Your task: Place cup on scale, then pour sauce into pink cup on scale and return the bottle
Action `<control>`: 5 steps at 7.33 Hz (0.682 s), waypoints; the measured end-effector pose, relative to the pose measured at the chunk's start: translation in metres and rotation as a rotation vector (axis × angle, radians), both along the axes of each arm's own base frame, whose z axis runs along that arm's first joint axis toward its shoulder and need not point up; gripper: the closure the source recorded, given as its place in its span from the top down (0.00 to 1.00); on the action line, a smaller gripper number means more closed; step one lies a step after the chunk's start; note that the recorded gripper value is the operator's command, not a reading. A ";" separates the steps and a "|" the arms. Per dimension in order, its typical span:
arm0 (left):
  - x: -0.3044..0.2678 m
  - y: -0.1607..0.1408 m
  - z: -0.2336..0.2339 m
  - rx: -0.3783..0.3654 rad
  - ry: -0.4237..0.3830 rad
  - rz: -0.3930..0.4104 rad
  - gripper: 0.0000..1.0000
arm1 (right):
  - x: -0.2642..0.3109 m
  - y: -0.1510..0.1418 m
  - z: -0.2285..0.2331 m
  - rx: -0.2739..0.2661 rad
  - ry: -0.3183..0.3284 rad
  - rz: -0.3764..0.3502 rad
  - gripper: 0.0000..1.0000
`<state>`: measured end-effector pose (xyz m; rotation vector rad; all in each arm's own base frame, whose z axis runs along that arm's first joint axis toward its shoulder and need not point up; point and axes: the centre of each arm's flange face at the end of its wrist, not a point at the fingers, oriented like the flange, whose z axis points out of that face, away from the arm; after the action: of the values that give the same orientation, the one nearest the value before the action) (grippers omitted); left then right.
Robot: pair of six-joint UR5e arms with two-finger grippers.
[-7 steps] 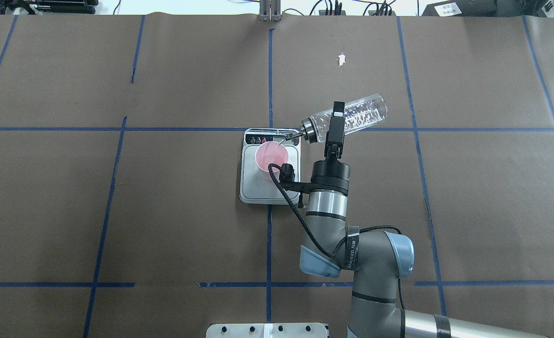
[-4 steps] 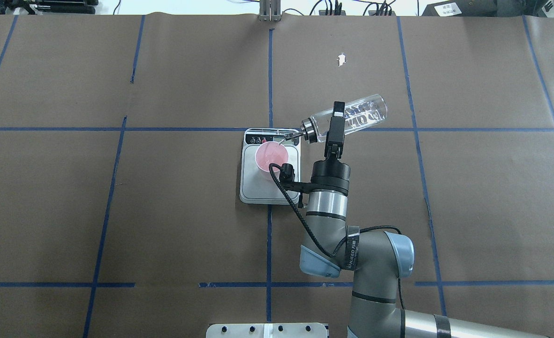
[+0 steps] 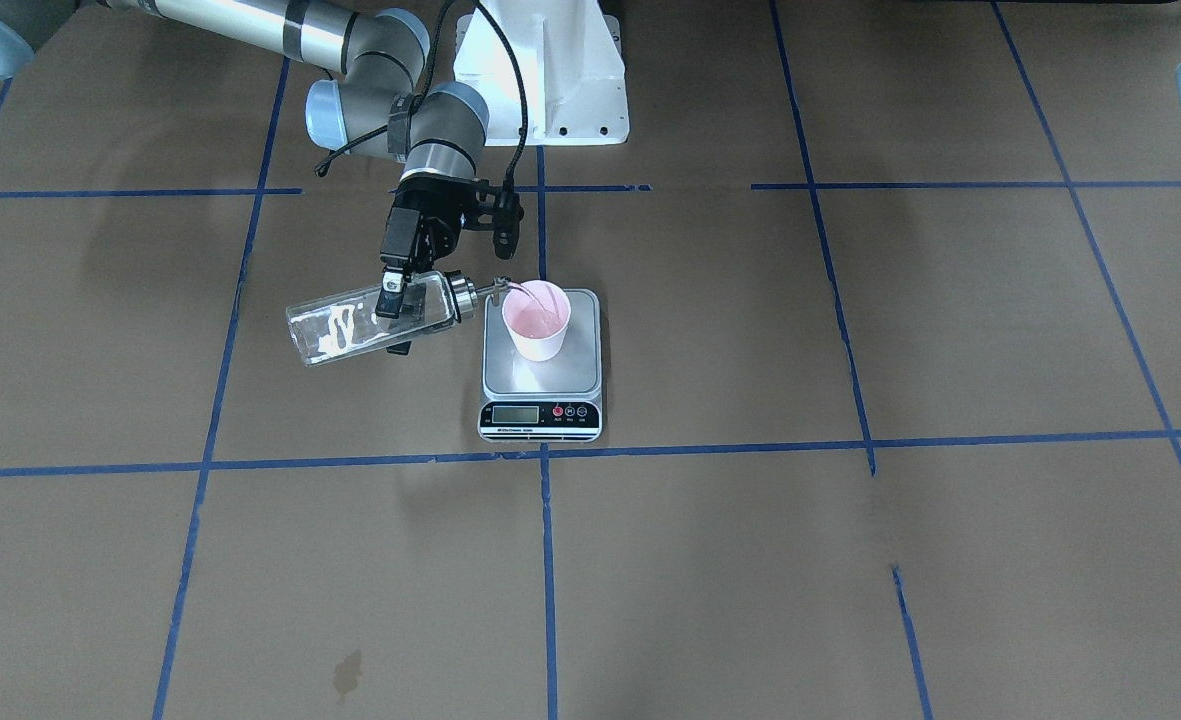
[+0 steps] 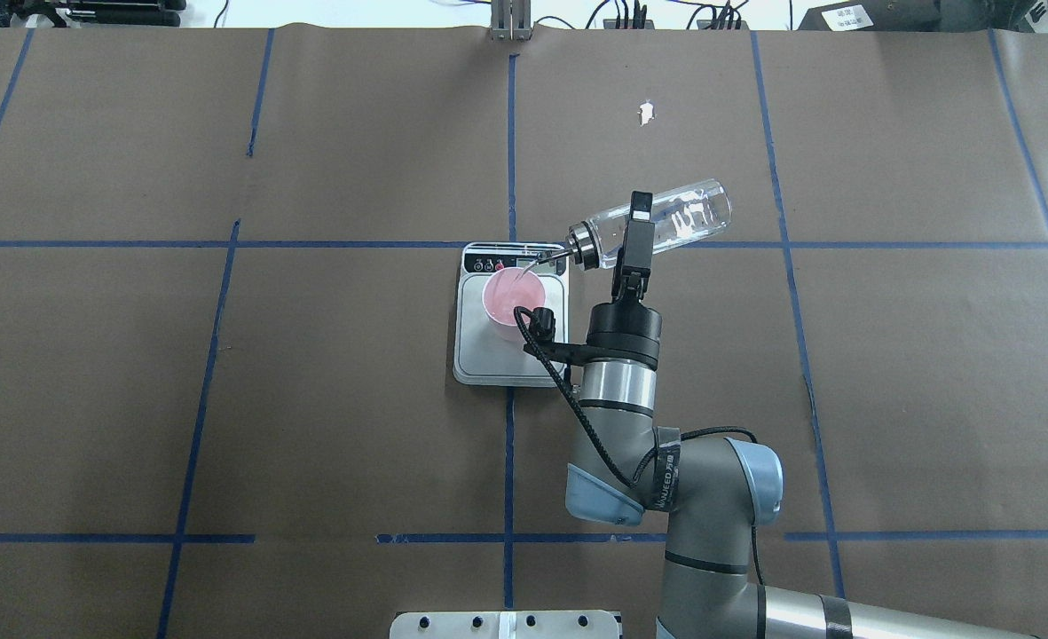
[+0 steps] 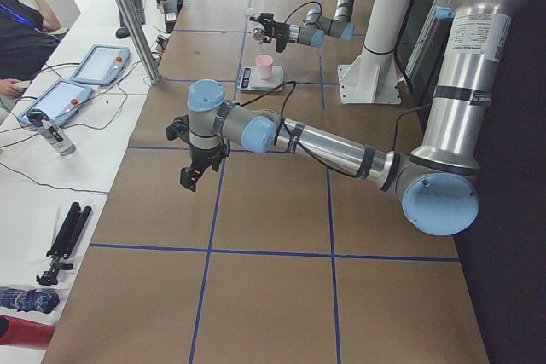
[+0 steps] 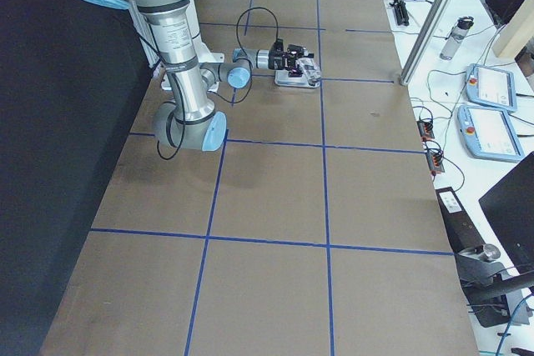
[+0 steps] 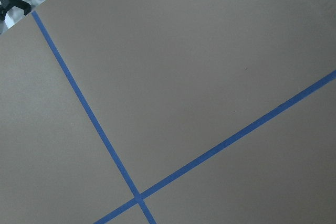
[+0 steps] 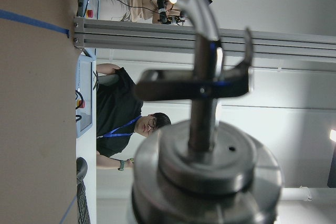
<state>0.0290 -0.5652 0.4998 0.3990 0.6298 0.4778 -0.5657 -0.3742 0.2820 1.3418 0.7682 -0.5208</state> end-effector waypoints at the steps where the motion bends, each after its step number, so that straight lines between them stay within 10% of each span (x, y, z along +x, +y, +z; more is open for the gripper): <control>1: 0.000 0.000 0.000 0.000 0.000 0.000 1.00 | 0.000 0.001 -0.001 0.001 -0.012 -0.003 0.00; 5: 0.000 0.000 -0.002 0.004 0.001 -0.001 1.00 | 0.002 0.005 -0.002 0.005 -0.106 -0.024 0.00</control>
<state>0.0290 -0.5648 0.4975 0.4030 0.6298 0.4780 -0.5638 -0.3692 0.2796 1.3734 0.6683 -0.4631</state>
